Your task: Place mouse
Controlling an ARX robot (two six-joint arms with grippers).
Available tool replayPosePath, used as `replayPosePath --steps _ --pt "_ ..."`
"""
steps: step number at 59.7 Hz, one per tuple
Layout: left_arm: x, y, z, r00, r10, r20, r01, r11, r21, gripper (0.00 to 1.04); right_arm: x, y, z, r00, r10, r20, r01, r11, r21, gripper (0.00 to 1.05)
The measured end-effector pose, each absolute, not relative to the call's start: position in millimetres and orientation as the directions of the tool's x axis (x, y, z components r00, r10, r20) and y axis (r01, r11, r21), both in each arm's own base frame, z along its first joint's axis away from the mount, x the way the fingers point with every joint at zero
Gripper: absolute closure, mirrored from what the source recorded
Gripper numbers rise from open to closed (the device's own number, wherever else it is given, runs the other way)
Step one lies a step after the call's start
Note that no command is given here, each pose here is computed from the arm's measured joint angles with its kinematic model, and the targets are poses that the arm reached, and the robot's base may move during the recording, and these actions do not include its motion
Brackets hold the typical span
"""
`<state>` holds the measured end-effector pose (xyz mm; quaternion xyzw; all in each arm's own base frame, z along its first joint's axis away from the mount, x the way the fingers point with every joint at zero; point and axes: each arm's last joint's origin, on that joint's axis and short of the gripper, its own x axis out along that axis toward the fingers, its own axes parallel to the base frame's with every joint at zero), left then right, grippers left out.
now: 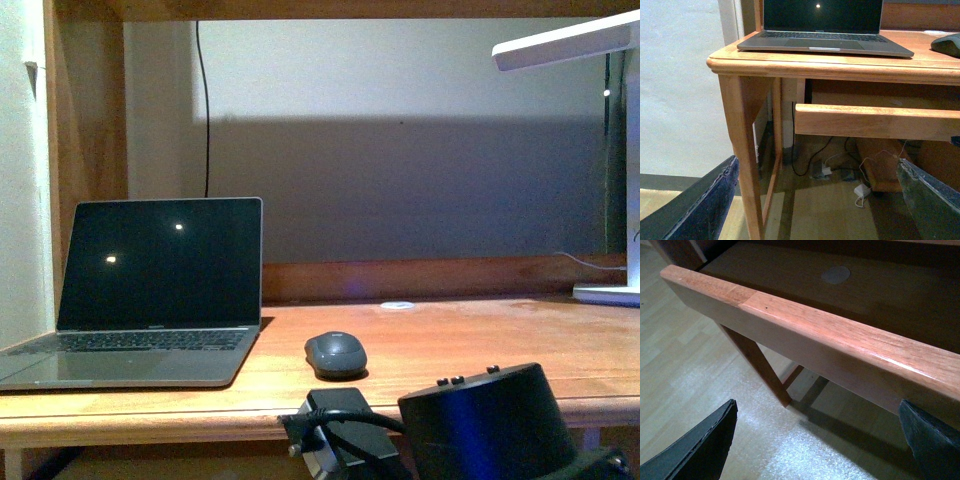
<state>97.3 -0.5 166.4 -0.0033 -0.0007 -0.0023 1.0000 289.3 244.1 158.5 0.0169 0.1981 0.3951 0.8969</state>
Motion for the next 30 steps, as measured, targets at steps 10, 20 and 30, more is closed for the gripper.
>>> replayPosePath --steps 10,20,30 --pt "97 0 166 1.0 -0.005 0.001 0.005 1.0 -0.007 0.08 304 256 157 0.65 0.683 -0.332 -0.666 0.723 0.183 0.07" --pt "97 0 166 1.0 -0.005 0.001 0.005 1.0 -0.007 0.08 313 266 155 0.666 0.671 -0.326 -0.647 0.737 0.196 0.07" --pt "97 0 166 1.0 -0.005 0.001 0.005 1.0 -0.007 0.08 314 283 148 0.661 0.674 -0.33 -0.643 0.736 0.214 0.07"
